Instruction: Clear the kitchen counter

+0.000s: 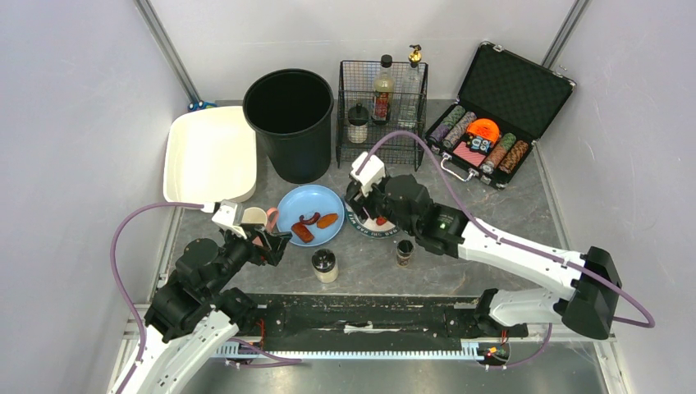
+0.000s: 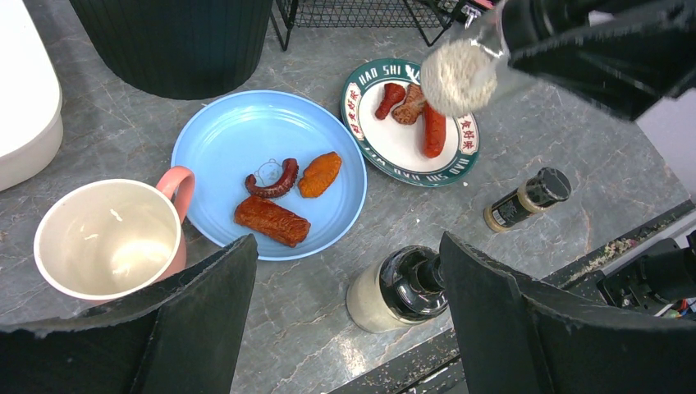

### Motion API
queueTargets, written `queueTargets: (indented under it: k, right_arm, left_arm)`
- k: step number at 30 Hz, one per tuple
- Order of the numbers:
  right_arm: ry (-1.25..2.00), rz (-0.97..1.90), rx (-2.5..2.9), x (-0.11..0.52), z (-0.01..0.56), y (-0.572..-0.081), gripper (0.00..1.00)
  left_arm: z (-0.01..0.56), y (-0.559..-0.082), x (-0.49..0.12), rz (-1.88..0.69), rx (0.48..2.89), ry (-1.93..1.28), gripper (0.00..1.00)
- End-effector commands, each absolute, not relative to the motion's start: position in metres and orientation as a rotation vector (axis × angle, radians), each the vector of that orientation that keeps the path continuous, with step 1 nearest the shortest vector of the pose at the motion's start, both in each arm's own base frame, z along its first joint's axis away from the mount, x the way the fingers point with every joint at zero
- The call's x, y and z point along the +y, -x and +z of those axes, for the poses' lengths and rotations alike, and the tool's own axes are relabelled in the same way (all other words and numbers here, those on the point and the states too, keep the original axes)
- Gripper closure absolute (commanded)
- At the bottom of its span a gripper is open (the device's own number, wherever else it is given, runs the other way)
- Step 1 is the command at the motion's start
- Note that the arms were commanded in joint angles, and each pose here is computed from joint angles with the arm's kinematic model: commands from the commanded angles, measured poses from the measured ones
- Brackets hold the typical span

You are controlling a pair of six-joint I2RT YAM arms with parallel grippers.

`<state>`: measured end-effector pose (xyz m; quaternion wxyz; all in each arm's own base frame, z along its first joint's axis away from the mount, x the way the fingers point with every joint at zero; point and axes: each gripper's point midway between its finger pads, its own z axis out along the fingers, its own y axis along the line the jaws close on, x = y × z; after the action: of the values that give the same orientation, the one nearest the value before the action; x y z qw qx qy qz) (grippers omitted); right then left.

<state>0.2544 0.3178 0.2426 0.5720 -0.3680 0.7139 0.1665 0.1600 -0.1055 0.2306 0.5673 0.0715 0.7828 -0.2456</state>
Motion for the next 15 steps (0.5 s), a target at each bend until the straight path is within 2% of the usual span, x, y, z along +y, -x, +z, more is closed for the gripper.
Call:
queueTargets:
  k: [1, 15]
  right_arm:
    - [0.655, 0.321, 1.588, 0.307, 0.305, -0.297, 1.0]
    - [0.333, 0.187, 1.617, 0.249, 0.341, -0.397, 1.0]
  left_arm:
    - [0.236, -0.161, -0.107, -0.567, 1.806, -0.21, 0.13]
    - [0.234, -0.162, -0.108, -0.567, 1.815, -0.214, 0.13]
